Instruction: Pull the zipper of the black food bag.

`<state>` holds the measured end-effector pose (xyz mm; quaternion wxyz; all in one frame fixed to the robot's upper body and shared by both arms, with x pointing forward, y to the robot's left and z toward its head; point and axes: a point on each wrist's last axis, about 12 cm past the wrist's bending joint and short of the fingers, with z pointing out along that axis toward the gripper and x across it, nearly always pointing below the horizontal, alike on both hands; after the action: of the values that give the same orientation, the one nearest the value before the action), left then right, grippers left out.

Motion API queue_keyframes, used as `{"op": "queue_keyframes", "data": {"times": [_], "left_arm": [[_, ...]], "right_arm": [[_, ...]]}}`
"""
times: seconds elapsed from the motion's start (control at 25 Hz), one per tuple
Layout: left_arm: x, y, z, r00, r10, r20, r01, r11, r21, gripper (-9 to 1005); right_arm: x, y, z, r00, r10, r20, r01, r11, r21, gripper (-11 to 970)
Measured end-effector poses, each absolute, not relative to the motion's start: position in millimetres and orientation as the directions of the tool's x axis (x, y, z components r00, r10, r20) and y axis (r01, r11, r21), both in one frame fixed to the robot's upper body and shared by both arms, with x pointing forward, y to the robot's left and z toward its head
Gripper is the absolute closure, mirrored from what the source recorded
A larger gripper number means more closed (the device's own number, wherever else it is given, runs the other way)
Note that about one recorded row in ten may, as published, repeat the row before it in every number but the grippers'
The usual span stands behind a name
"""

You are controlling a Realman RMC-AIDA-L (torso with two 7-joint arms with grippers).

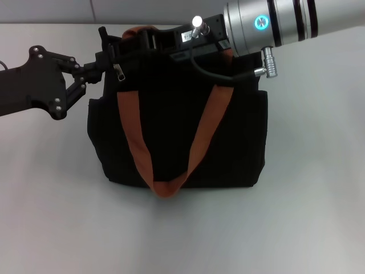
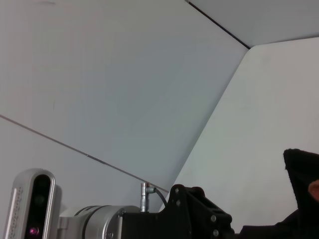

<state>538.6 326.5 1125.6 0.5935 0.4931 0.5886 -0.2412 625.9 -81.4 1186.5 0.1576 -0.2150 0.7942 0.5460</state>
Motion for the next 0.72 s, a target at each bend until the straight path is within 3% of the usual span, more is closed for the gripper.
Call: {"op": "queue_keyframes", "data": {"times": [0.4,0.52,0.72], "left_arm": [[538.1,326.0,1125.7,0.191,0.29,-0.938,0.869,0.394,0.299,965],[537.9,325.8,1125.7,0.192,0.289,-0.938,0.869,0.393,0.299,966],[537.9,325.9,1125.7,0.19,0.288,-0.939,0.87,0.394,0.297,966]], "right_arm": [[625.8,-80.8,1184.8,-0.853,-0.188,-0.487,-0.522,0.327,0.788,607],[625.7,-81.0,1184.5,-0.852,-0.189,-0.488,-0.523,0.328,0.787,818],[626.0,-81.7,1183.2,-0.852,-0.184,-0.491,-0.524,0.331,0.785,819]]}}
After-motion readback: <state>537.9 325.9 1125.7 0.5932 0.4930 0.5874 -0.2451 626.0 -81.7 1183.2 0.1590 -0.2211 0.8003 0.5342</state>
